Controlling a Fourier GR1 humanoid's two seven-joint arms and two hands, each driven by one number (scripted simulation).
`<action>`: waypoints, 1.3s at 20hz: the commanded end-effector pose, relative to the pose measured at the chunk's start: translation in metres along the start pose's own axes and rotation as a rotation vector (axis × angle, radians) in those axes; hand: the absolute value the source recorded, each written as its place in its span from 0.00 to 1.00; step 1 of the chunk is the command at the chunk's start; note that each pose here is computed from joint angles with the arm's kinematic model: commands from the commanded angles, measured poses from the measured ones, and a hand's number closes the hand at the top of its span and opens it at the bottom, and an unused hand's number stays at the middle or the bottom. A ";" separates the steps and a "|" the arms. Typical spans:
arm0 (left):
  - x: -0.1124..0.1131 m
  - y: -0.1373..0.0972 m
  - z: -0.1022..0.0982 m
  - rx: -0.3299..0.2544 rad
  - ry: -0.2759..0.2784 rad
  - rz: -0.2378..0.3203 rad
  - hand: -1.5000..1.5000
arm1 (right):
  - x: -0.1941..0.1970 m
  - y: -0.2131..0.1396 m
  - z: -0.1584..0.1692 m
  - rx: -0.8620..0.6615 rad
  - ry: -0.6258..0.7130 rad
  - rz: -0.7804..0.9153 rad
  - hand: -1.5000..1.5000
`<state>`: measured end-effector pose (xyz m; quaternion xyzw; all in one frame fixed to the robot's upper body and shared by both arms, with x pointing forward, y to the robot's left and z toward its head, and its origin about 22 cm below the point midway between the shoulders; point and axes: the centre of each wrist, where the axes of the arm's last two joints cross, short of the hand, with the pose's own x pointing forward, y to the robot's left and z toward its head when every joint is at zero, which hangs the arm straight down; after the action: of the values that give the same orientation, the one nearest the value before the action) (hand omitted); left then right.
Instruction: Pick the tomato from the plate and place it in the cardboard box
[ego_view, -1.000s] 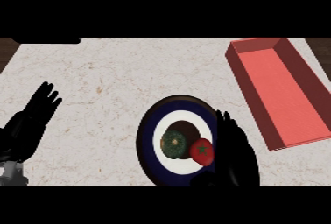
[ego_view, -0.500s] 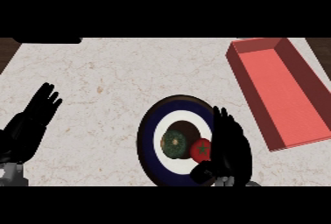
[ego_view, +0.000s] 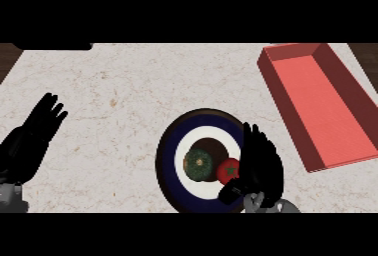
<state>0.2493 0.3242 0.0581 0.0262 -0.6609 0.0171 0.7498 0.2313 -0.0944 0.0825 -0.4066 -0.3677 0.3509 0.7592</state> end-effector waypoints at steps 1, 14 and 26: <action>-0.005 -0.016 0.010 -0.012 0.017 0.008 0.50 | 0.012 -0.005 -0.005 0.018 0.227 0.053 0.00; 0.001 0.000 -0.006 -0.012 0.007 0.010 0.50 | 0.011 0.019 -0.012 0.083 0.253 0.074 0.00; -0.016 -0.011 0.007 0.002 -0.009 0.003 0.50 | 0.012 0.022 -0.022 0.087 0.263 0.097 0.00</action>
<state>0.2468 0.3176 0.0489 0.0249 -0.6595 0.0200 0.7511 0.2467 -0.0909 0.0472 -0.3946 -0.3114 0.3729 0.7799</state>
